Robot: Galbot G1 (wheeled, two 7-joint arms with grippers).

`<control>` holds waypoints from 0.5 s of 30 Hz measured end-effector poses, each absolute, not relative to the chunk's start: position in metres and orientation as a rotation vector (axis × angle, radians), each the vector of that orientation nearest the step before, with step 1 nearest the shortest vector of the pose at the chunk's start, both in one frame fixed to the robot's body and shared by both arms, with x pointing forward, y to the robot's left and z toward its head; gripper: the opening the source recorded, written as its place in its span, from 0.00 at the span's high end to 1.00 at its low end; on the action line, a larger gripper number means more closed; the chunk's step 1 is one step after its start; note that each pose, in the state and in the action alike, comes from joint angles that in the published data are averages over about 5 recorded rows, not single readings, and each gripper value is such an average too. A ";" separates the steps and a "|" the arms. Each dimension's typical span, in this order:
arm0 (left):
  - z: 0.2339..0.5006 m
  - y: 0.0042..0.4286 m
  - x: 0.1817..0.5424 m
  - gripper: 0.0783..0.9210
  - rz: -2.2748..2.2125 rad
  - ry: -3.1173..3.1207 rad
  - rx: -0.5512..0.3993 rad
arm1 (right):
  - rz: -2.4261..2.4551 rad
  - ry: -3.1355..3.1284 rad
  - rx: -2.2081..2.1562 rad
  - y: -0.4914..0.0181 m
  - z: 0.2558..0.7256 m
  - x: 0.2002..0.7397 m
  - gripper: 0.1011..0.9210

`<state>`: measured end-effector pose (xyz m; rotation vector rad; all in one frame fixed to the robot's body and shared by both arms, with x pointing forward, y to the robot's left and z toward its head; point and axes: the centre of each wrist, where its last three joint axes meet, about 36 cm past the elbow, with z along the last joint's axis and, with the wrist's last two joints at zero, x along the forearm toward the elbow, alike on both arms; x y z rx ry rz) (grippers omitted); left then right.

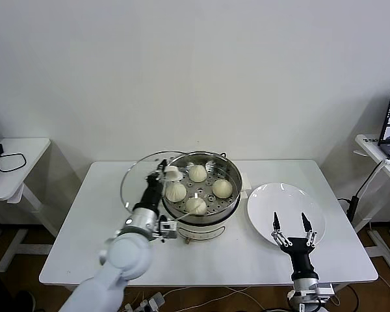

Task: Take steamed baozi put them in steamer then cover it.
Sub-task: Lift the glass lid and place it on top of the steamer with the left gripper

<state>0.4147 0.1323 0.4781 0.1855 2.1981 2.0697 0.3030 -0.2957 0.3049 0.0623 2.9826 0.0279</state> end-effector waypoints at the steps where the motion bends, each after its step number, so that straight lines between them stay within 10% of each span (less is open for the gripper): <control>1: 0.478 0.126 0.416 0.87 2.061 2.198 0.196 | 0.026 2.983 0.063 -0.296 0.305 0.303 0.12; 15: 0.477 0.068 0.433 0.87 1.993 2.167 0.271 | 0.002 2.989 0.062 -0.295 0.303 0.300 0.12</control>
